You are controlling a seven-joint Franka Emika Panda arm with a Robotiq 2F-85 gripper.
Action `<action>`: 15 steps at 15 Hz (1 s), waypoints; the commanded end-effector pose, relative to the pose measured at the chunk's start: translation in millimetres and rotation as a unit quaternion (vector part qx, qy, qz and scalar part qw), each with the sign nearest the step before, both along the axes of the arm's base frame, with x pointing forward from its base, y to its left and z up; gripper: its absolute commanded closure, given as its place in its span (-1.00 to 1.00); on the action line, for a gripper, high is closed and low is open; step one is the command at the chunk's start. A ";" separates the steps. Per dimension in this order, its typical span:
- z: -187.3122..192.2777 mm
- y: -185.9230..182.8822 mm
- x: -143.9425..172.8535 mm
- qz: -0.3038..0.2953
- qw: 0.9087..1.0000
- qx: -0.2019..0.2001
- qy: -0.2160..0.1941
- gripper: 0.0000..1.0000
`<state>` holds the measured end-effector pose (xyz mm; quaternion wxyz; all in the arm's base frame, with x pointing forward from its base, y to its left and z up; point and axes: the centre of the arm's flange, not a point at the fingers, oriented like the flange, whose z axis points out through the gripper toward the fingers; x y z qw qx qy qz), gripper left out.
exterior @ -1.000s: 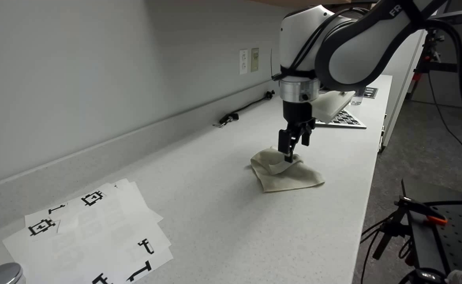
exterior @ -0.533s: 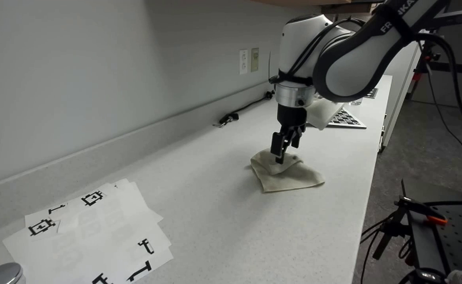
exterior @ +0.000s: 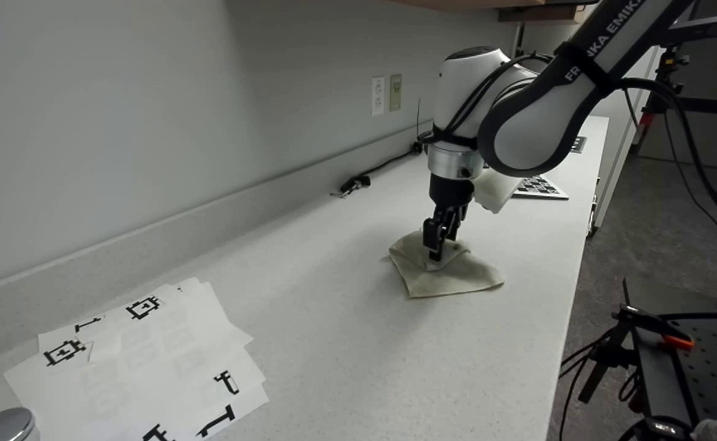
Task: Use the towel to wipe the counter
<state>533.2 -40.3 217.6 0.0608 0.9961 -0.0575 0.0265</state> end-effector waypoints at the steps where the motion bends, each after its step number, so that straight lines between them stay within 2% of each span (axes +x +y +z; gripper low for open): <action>1: -4.8 1.1 13.1 0.023 1.000 0.013 -0.003 0.27; 6: 0.6 2.1 23.8 0.022 0.999 0.021 -0.013 0.97; 10: -0.6 14.5 35.7 0.025 0.999 0.022 -0.013 0.96; 15: -12.4 66.7 51.5 0.076 0.997 0.010 -0.003 0.95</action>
